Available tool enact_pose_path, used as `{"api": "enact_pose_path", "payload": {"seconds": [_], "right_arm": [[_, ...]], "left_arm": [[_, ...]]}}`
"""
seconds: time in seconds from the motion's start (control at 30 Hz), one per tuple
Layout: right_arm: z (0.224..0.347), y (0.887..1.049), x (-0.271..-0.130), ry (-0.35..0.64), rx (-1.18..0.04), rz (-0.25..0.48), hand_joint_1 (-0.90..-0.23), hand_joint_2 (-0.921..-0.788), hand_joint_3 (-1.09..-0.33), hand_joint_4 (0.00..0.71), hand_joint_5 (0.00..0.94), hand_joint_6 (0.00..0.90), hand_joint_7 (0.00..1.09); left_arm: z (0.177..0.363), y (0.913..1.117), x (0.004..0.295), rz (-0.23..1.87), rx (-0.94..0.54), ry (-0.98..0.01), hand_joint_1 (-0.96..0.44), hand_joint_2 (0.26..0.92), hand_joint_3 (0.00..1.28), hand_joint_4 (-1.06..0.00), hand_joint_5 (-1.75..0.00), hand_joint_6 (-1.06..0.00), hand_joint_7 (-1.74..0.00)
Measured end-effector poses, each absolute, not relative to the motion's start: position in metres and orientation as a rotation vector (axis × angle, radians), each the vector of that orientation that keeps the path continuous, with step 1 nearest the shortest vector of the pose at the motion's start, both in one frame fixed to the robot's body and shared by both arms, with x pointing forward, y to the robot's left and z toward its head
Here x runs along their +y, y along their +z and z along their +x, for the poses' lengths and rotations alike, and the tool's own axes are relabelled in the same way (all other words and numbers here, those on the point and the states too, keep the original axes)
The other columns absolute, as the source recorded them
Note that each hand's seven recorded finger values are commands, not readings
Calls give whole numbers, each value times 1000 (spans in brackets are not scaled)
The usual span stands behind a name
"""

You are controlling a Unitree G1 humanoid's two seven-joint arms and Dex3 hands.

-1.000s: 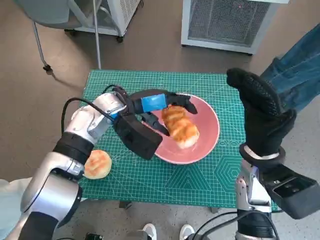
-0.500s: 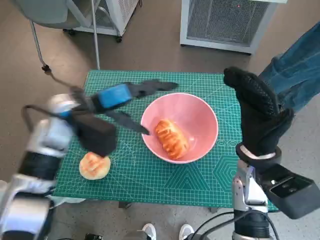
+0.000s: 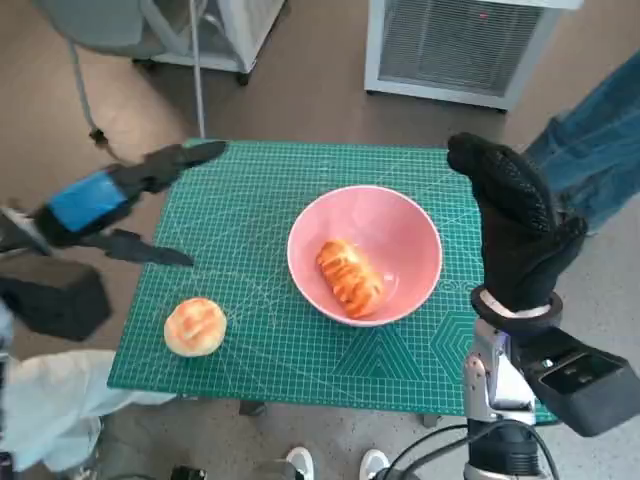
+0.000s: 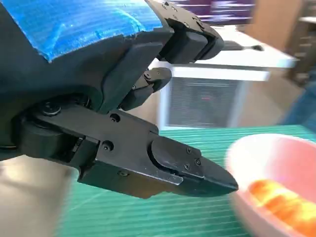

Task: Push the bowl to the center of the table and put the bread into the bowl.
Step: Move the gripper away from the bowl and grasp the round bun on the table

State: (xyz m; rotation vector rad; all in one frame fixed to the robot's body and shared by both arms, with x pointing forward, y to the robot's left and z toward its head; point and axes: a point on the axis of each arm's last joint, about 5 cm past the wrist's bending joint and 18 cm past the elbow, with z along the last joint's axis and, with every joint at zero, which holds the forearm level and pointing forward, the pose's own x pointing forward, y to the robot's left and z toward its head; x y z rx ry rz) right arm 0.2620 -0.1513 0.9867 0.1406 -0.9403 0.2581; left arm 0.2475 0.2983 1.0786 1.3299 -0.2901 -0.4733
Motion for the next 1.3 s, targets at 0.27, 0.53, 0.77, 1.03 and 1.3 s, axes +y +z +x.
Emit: {"api": "enact_pose_path", "payload": {"seconds": [0.27,0.53,0.77,1.03,1.3], "right_arm": [[262,987,-148,272,-939,142,-600,-921,-758,270,20,-1,751],[263,986,-147,280,-931,144,-598,-921,-759,268,20,-1,751],[264,985,-148,290,-925,143,-597,-921,-759,267,20,-1,751],[263,987,-149,298,-926,142,-597,-921,-760,267,20,-1,741],[263,988,-151,301,-927,133,-597,-921,-763,268,21,-1,741]], "left_arm": [[225,1066,314,1340,-189,-488,-83,780,1,-105,-26,-220,-57],[214,1051,316,1344,-108,-544,-42,785,9,-150,-20,-261,-44],[212,1042,313,1353,-69,-586,8,785,6,-179,-15,-291,-36],[214,1024,305,1382,-12,-662,18,789,6,-196,-9,-314,-28],[220,1002,300,1410,43,-725,-12,798,8,-201,-5,-317,-18]]}}
